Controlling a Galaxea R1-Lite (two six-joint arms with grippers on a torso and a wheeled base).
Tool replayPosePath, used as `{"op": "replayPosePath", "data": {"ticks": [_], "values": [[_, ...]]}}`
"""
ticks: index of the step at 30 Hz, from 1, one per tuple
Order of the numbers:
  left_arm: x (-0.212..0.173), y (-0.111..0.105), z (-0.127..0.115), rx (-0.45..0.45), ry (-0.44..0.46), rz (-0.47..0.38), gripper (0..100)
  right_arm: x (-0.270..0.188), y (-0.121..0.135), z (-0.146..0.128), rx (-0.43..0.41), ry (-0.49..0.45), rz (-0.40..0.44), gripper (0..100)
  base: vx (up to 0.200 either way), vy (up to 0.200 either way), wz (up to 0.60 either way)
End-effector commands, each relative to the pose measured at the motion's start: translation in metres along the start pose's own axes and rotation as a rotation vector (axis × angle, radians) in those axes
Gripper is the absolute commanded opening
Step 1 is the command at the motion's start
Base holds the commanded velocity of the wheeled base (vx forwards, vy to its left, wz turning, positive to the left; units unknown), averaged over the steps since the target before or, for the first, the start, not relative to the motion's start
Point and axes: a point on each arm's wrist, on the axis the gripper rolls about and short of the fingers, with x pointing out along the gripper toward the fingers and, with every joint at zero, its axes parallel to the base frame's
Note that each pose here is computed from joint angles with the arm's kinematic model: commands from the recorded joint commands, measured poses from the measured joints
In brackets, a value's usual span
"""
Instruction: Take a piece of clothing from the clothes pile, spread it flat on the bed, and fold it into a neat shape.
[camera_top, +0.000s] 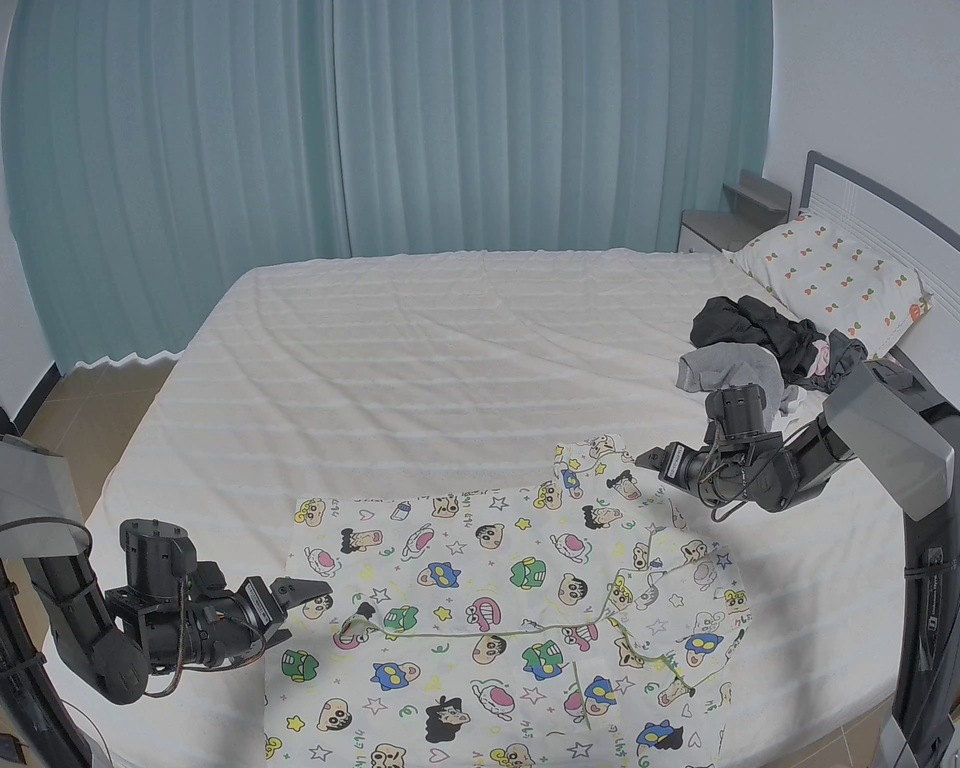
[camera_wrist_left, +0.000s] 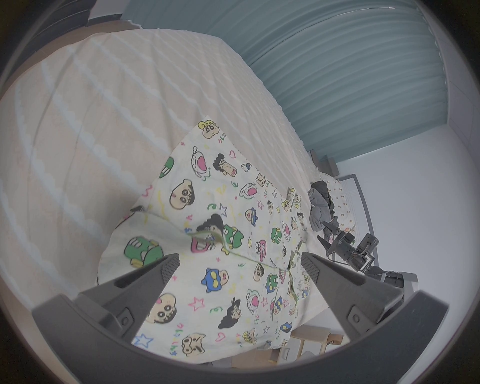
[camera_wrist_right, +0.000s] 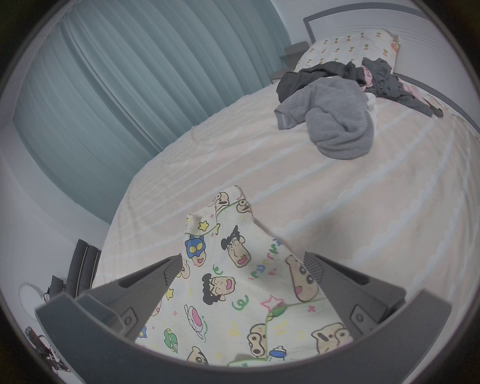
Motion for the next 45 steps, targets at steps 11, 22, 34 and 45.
{"op": "replayPosePath", "data": {"ticks": [11,22,34,45], "values": [[0.068,-0.008,0.067,0.114,-0.293,0.000,100,-0.001,0.008,0.012,0.096,-0.008,0.048,100,0.000,0.000,0.00],[0.139,0.012,0.146,0.266,-0.268,0.151,100,-0.008,0.007,0.003,0.088,0.029,0.045,100,0.000,0.000,0.00],[0.154,0.026,0.159,0.263,-0.236,0.157,100,-0.011,0.007,0.003,0.086,0.032,0.046,100,0.000,0.000,0.00],[0.161,0.027,0.155,0.267,-0.210,0.147,100,-0.012,0.007,0.003,0.085,0.031,0.048,100,0.000,0.000,0.00]]}}
